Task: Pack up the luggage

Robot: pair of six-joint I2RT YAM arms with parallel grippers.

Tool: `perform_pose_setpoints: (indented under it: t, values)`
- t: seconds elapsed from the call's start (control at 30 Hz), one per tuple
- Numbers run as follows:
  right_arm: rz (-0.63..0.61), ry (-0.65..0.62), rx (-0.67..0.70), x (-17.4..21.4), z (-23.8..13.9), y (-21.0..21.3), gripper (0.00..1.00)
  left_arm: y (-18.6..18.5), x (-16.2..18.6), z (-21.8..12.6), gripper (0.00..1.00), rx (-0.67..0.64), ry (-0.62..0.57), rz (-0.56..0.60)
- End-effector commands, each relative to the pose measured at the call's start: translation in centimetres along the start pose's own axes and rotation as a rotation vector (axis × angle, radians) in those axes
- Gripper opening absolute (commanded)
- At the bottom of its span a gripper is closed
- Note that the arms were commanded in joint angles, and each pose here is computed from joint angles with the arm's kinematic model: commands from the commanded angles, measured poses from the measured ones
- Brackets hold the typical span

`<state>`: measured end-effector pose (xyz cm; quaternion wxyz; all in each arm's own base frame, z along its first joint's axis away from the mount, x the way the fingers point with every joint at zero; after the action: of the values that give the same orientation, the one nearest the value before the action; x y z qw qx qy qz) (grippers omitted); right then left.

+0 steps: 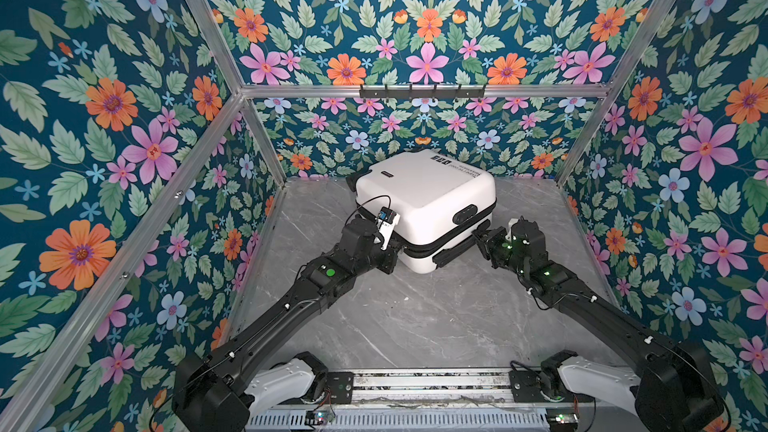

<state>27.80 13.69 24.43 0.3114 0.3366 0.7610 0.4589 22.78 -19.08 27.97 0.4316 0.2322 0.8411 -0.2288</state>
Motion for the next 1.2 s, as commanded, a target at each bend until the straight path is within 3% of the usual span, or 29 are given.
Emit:
perform_pose_setpoints:
  t: [0.0,0.23,0.43,0.57,0.77,1.17]
  values:
    - [-0.104,-0.038,-0.323,-0.6,-1.3,5.7,0.0,-0.4,0.0,0.0,0.29,0.047,-0.006,0.006]
    - [-0.104,-0.044,-0.324,-0.7,-1.5,5.7,0.0,0.0,1.5,-1.5,0.47,0.014,0.017,0.007]
    - [-0.104,-0.043,-0.322,-0.6,-1.6,5.7,0.0,-0.1,2.3,-1.7,0.43,0.041,0.023,0.038]
    - [-0.105,-0.045,-0.326,-0.7,-1.6,5.9,0.0,0.0,2.5,-1.0,0.48,0.035,0.024,0.056]
    - [-0.102,-0.05,-0.319,-0.7,-1.7,5.7,0.0,-0.8,2.5,-0.3,0.49,0.122,0.03,0.068]
    - [-0.103,-0.054,-0.319,-0.7,-1.7,5.7,0.0,-1.7,1.9,0.8,0.48,0.175,0.021,0.04]
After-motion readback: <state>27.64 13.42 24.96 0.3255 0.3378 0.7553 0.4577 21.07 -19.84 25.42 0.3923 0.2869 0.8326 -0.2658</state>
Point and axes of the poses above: each gripper's point midway between its finger pads, its own z axis out along the fingers, its own y axis along the line the jaws close on, x = y × z, the point moved 8 cm from there along -z, back along the fingers, and after that the axes turned 3 degrees about -z, right-handed, at the moved point
